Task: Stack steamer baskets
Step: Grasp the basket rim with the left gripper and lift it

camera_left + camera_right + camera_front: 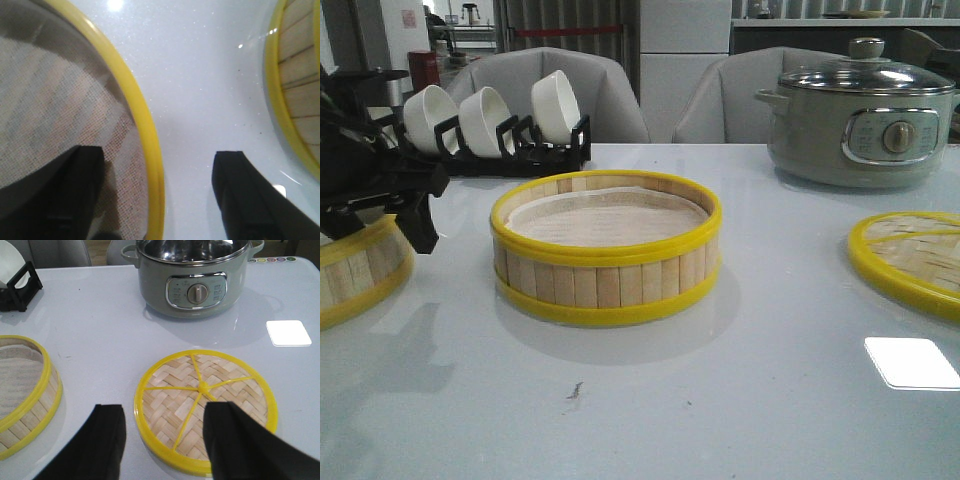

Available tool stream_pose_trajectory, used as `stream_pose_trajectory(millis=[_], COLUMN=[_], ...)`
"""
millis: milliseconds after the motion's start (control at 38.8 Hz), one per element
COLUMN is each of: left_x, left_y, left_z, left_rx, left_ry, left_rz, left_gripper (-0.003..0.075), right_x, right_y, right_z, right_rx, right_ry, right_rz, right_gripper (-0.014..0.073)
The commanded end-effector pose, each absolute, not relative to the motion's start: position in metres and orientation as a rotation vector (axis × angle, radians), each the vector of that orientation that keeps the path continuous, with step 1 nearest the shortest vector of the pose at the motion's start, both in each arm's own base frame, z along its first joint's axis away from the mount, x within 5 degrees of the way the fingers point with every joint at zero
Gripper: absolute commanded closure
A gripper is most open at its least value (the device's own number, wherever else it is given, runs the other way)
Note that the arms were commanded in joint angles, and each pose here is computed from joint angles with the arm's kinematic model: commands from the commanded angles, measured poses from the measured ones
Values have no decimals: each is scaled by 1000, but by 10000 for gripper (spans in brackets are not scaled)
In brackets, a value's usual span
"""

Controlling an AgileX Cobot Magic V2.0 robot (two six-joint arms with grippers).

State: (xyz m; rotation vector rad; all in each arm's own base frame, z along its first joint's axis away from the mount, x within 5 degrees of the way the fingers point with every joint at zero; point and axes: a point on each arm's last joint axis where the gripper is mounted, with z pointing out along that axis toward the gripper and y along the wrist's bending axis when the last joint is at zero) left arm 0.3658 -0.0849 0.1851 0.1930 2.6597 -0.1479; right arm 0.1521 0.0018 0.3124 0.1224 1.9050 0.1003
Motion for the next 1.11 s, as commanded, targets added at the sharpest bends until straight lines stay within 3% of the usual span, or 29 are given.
stream_pose_trajectory(millis=[0, 129, 257, 335, 412, 669, 875, 1081], left_x=[371, 371, 370, 372, 374, 389, 374, 344], left_y=[-86, -86, -86, -86, -88, -124, -188, -264], left_z=[213, 213, 213, 216, 224, 292, 349, 340], left_rx=[172, 173, 173, 179, 185, 285, 463, 693], left_ry=[2548, 2550, 2552, 2551, 2557, 2434, 2290, 2284], left_rz=[-167, -167, -167, -163, -166, -222, -324, -407], left_gripper=[228, 358, 638, 613, 636, 634, 634, 634], right_x=[154, 154, 154, 154, 154, 154, 154, 154], right_y=[1, 1, 1, 1, 1, 1, 1, 1], right_z=[332, 332, 332, 332, 332, 332, 332, 332], right_rx=[100, 100, 100, 100, 100, 101, 101, 101], right_ry=[1798, 1798, 1798, 1798, 1798, 1798, 1798, 1798], right_rz=[85, 85, 85, 85, 85, 86, 86, 86], right_gripper=[130, 130, 130, 130, 130, 130, 130, 130])
